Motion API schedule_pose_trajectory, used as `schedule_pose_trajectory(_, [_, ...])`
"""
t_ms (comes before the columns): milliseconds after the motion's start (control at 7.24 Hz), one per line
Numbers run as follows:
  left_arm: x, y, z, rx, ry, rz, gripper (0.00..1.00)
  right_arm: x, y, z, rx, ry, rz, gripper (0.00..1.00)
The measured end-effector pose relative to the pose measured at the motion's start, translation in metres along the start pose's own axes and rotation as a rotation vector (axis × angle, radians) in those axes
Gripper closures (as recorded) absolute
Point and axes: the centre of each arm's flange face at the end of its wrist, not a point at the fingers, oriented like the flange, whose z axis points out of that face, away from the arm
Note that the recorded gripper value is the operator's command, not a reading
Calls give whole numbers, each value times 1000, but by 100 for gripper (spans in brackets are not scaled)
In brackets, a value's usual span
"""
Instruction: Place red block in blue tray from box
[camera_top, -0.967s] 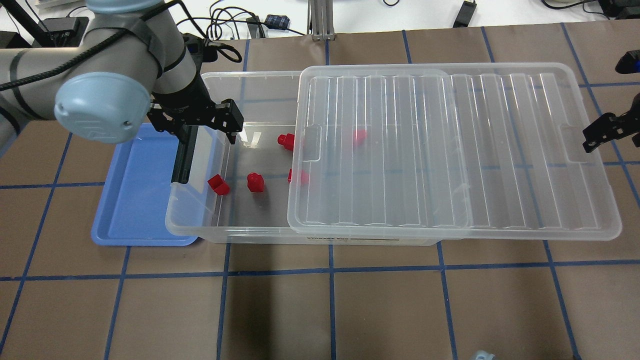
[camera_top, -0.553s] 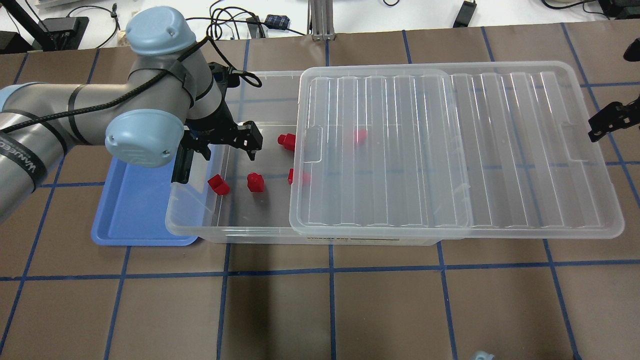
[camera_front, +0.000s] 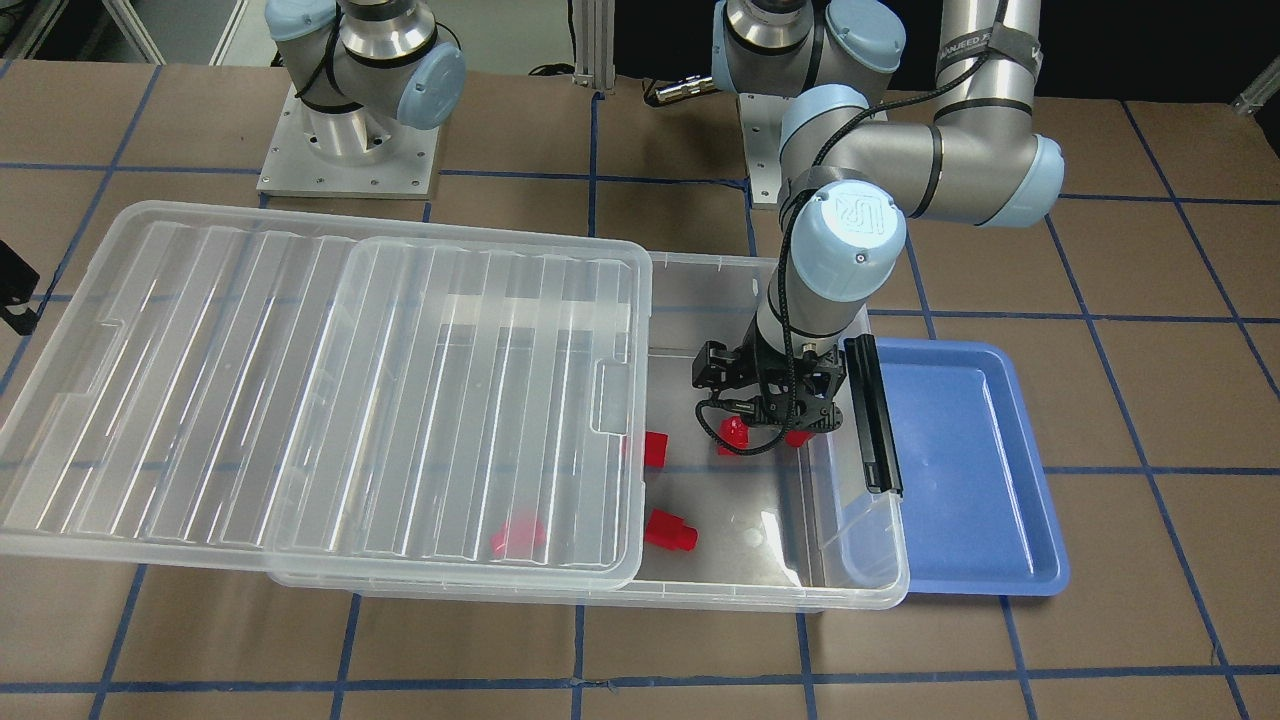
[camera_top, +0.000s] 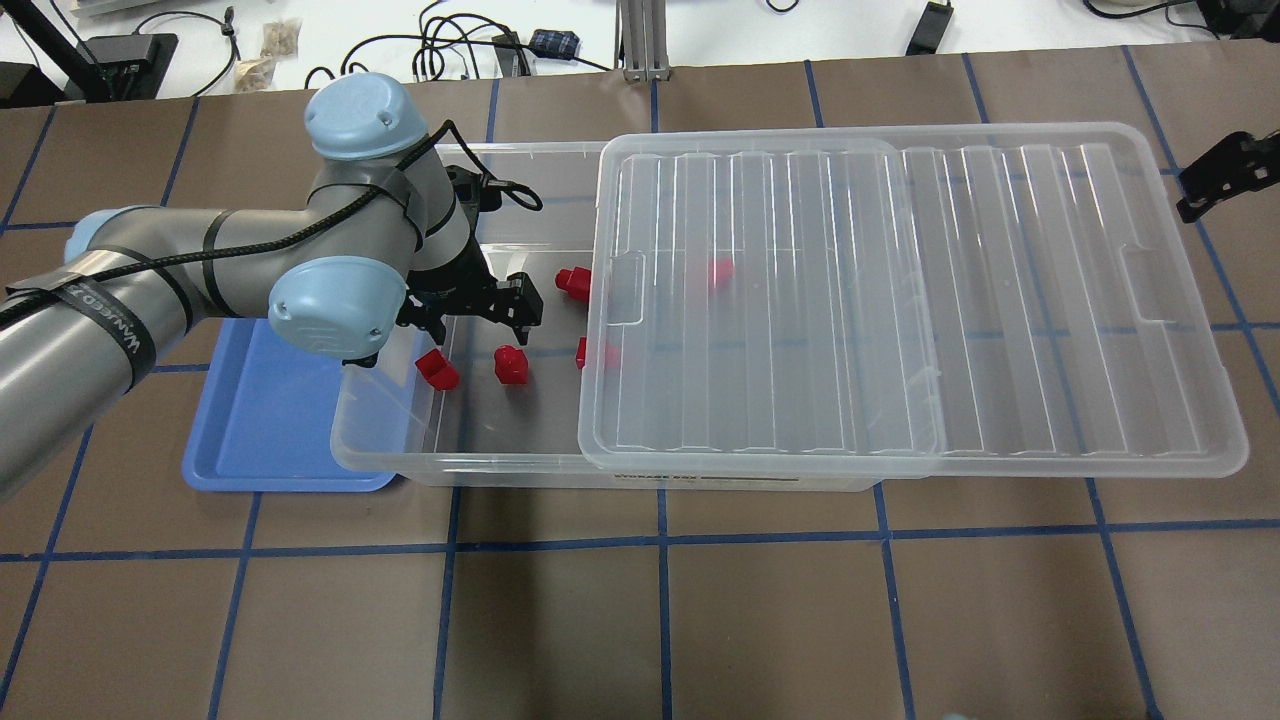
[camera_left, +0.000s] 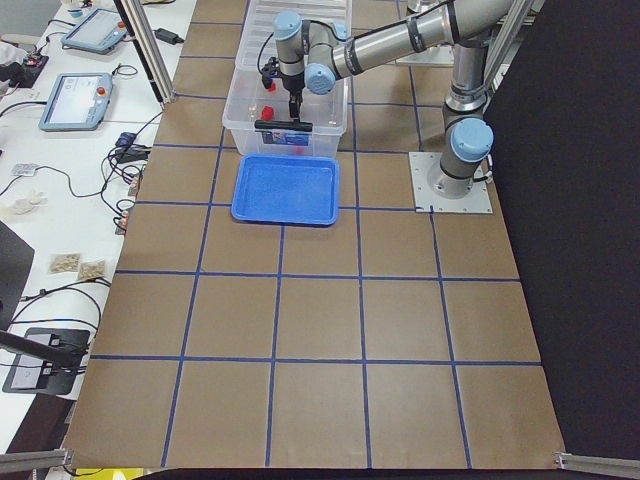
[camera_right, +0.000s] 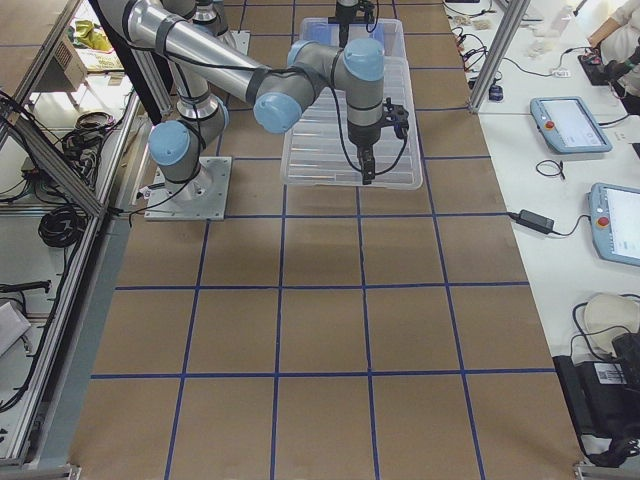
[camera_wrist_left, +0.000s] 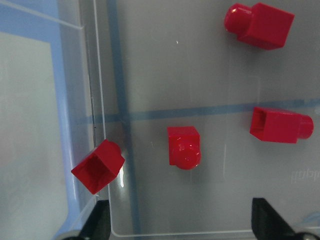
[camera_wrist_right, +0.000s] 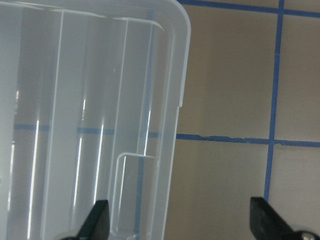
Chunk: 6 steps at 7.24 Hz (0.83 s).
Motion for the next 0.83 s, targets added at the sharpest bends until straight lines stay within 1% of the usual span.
schedule_pose_trajectory(138, [2, 0, 12, -4, 8, 2, 0, -5, -1, -26, -17, -12, 22, 0])
schedule_pose_trajectory(276, [3, 0, 22, -12, 11, 3, 0, -18, 0, -52, -19, -12, 37, 0])
schedule_pose_trajectory(415, [4, -2, 30, -20, 12, 4, 1, -42, 0, -72, -10, -2, 50, 0])
schedule_pose_trajectory(691, [4, -4, 43, -37, 12, 5, 5, -119, -7, -87, 0, -9, 78, 0])
schedule_pose_trajectory(829, [4, -5, 47, -41, 11, 5, 8, -161, -9, -90, 3, -15, 87, 0])
